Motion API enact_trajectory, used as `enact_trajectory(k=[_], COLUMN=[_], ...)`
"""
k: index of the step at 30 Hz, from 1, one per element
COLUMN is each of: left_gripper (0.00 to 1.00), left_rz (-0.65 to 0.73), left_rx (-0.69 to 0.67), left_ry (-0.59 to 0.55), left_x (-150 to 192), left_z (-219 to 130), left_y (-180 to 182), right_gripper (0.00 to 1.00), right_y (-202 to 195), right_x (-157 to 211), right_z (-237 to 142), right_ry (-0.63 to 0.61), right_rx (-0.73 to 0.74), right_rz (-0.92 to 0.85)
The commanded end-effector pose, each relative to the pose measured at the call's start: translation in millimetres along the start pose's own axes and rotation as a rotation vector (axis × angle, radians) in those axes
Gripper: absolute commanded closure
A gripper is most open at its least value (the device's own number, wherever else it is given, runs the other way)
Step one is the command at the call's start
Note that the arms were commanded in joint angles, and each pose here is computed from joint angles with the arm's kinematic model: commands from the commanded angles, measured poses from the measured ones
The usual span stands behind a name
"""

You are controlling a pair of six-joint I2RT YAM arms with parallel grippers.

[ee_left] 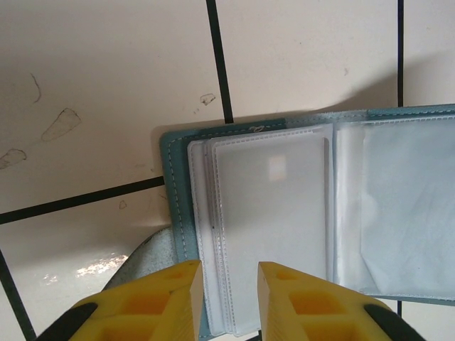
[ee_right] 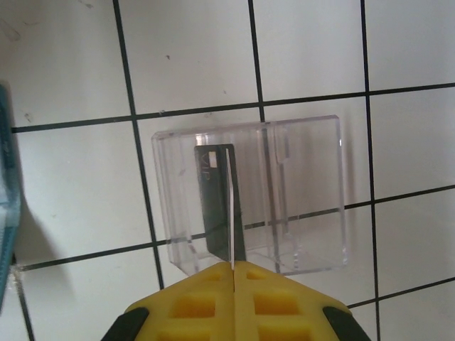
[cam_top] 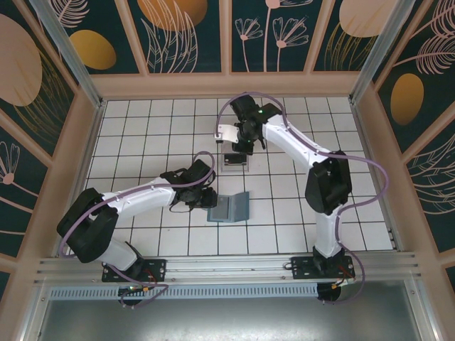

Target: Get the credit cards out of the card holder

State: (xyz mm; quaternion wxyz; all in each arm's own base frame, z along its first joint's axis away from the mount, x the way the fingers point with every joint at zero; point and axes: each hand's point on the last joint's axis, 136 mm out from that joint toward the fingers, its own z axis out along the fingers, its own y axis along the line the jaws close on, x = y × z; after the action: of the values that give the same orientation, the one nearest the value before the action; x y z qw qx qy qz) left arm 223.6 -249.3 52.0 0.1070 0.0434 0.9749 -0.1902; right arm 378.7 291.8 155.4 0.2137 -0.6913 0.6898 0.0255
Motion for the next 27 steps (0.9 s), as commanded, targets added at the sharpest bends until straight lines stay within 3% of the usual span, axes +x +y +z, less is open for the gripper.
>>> enact_trajectory(k=[1, 12, 27], left_gripper=[0.73, 0.73, 0.73], left_rz=[-0.011, -0.035, -0.056], left_rx=[-0.001, -0.017, -0.016], left_ry=[-0.02, -0.033, -0.034], left_x=[-2.3, -2.6, -3.7], left_z=[-4.2, -5.5, -6.8], left_y=[1.9, 5.8, 4.8], right_gripper=[1.0, 1.0, 1.0], right_y=[-4.3, -33.0, -13.2], right_x=[5.6, 3.6, 19.7], right_z=[-0.2, 23.0, 54.7], right_ry=[0.033, 0.06, 0.058], right_rx=[-0.047, -0.066, -0.198], right_rz=[-0.05, -0.097, -0.068])
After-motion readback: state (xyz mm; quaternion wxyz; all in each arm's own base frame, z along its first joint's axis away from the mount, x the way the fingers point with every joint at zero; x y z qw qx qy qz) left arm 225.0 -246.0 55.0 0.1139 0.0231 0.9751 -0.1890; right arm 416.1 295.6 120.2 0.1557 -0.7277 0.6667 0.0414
